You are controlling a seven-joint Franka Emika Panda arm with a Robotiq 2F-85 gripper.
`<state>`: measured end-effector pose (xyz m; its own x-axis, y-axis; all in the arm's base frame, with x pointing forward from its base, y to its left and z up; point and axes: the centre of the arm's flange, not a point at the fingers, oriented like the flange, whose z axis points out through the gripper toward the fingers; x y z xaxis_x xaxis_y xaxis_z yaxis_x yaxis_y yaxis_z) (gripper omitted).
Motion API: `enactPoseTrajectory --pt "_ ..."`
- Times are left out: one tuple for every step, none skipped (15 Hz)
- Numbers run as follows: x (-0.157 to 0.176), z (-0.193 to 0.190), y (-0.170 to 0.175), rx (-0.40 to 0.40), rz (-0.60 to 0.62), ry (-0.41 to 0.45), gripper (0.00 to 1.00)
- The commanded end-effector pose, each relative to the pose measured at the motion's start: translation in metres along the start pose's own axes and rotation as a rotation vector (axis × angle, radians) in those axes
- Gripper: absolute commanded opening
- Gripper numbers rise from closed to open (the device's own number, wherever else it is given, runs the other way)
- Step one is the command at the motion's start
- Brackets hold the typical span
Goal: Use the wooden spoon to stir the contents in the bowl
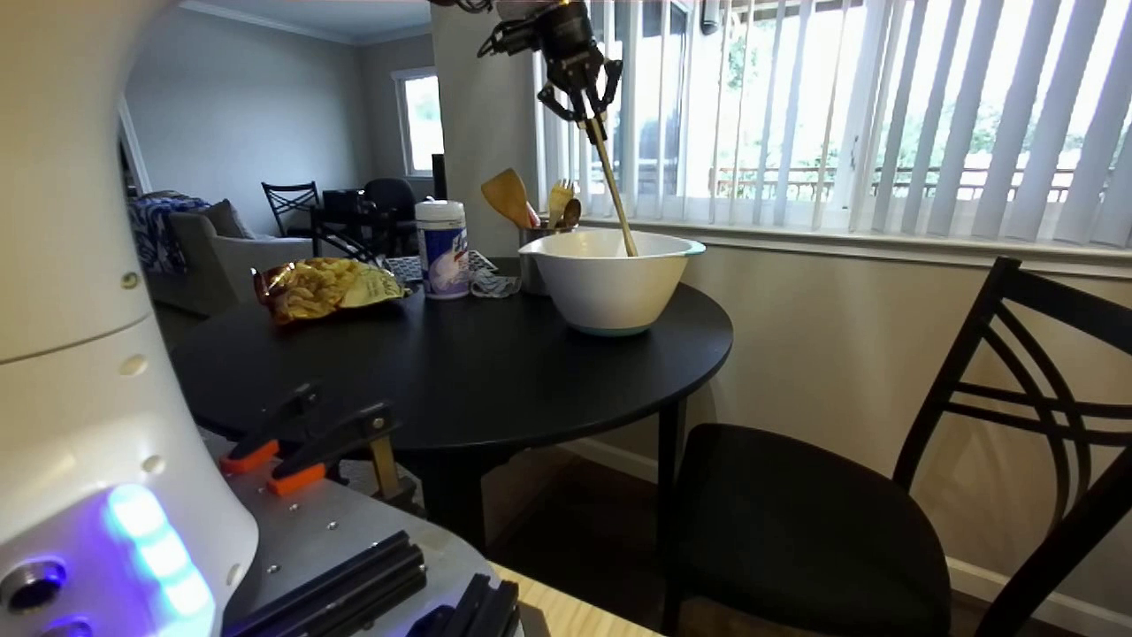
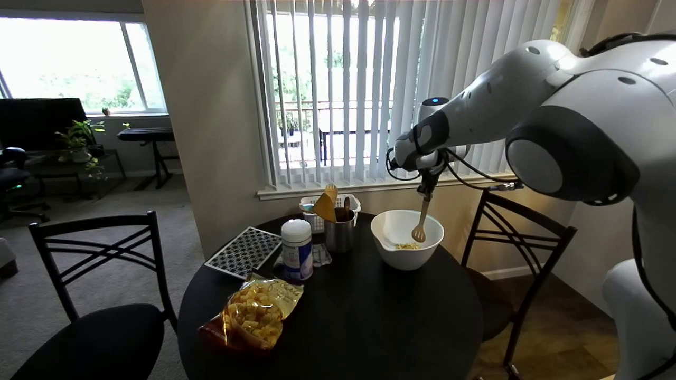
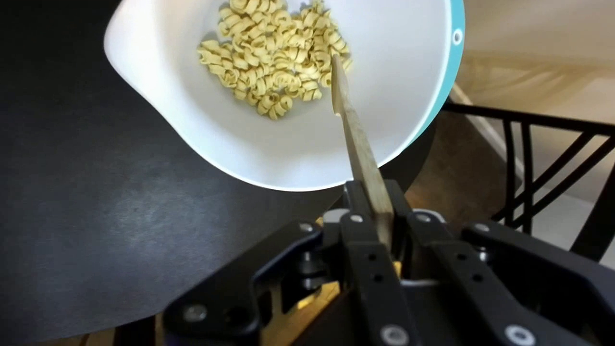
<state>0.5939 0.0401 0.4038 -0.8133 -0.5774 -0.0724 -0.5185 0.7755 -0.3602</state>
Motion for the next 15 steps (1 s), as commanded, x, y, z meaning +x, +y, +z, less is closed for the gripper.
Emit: enactPoseTrajectory --pt "-0.017 0.010 -0.009 -0.090 0.167 0.075 0.05" --pt "-0.021 0.018 -0.012 -0.111 0.211 0.099 0.05" --pt "-0.024 0.024 -0.013 -0.134 0.255 0.121 0.05" --pt "-0.027 0.031 -0.015 -0.158 0.299 0.141 0.05" --pt "-0.030 0.038 -0.016 -0.182 0.344 0.160 0.05" --pt "-0.030 0.045 -0.017 -0.227 0.387 0.170 0.05" --pt "-0.028 0.050 -0.019 -0.269 0.438 0.175 0.05" --pt "-0.029 0.053 -0.021 -0.306 0.491 0.175 0.05" --pt "-0.030 0.057 -0.020 -0.347 0.517 0.167 0.05" --pt "-0.031 0.061 -0.017 -0.370 0.531 0.168 0.05" --pt "-0.033 0.064 -0.009 -0.387 0.506 0.159 0.05" --pt "-0.038 0.067 0.001 -0.392 0.476 0.155 0.05" --pt "-0.042 0.066 0.007 -0.380 0.454 0.156 0.05" --pt "-0.048 0.063 0.015 -0.384 0.428 0.145 0.05" --pt "-0.053 0.059 0.023 -0.381 0.409 0.136 0.05"
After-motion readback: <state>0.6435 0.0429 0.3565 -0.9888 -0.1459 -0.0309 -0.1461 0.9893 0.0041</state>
